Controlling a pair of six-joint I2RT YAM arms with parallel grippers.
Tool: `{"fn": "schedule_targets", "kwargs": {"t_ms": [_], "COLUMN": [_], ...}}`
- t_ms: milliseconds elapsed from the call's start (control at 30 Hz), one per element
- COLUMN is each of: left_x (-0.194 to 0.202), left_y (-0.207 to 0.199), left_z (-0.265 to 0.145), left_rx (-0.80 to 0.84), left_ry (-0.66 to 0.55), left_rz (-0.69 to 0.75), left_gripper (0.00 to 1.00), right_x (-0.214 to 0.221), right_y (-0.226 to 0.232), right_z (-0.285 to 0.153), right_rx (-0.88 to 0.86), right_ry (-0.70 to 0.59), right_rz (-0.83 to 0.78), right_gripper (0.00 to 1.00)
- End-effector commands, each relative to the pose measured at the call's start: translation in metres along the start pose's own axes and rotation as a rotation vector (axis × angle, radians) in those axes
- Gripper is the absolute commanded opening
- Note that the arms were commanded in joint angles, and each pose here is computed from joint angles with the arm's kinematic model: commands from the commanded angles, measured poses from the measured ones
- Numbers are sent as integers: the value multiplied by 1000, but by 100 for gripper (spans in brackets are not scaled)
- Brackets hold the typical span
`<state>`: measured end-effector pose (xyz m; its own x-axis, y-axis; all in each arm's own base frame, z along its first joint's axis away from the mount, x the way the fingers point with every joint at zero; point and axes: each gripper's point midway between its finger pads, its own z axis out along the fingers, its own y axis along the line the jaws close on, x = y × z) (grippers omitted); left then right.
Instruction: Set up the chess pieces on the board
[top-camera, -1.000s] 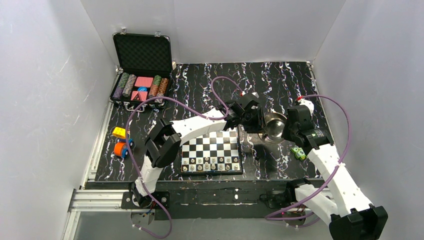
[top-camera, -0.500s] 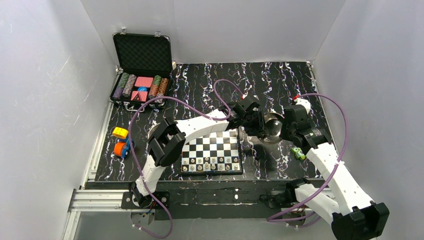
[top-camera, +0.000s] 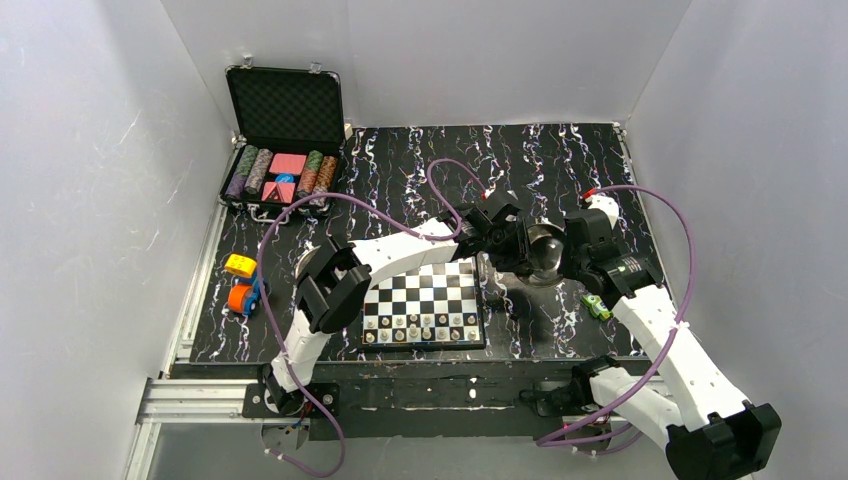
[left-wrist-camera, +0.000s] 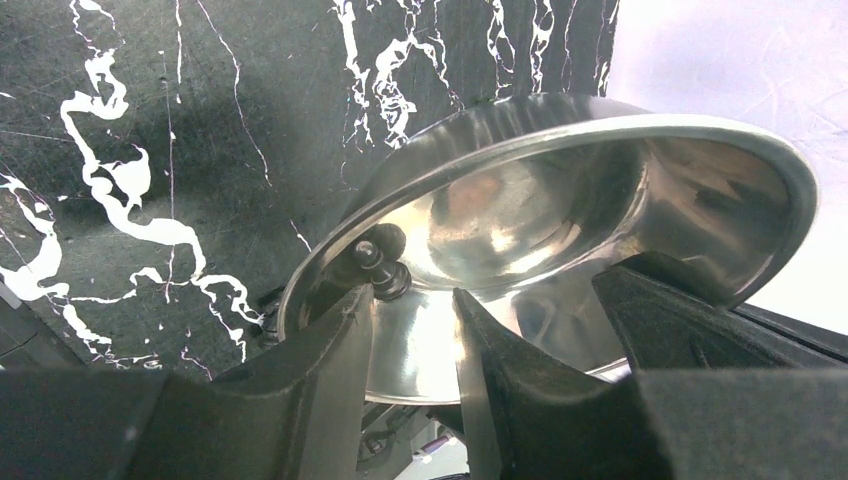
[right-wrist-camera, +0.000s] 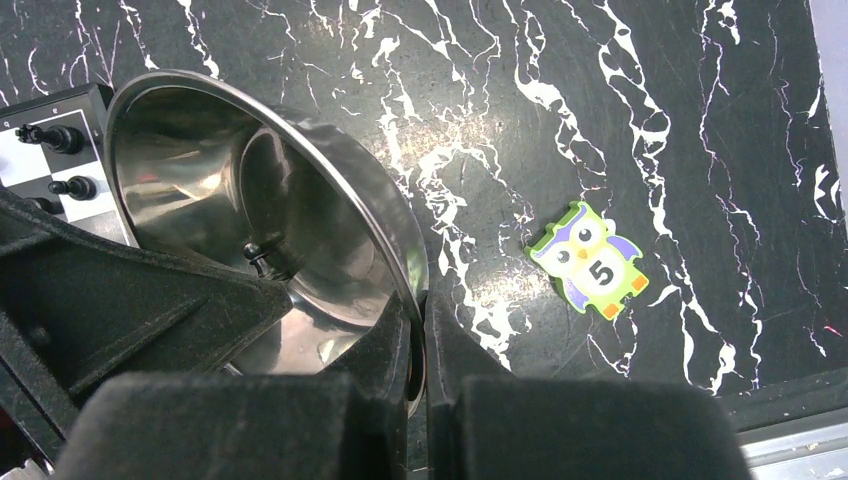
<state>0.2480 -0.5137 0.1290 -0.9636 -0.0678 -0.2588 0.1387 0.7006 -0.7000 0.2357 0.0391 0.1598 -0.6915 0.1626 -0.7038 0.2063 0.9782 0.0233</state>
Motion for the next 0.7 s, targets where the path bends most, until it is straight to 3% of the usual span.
{"fn": "schedule_targets", "kwargs": {"t_ms": [0,667], "left_x": [4,2], "left_y": [-2,-5], "left_z": [2,5], "left_rx": [-7,1], "left_ry": [20,12], "left_rz": [-11,-20], "left_gripper": [34,23], "right_x": [-41,-40], "right_y": [7,18], "right_z": [-16,-15], "right_rx": [-28,-83], "right_ry": [-142,-140], "right_rz": [62,79], "right_gripper": [1,1]}}
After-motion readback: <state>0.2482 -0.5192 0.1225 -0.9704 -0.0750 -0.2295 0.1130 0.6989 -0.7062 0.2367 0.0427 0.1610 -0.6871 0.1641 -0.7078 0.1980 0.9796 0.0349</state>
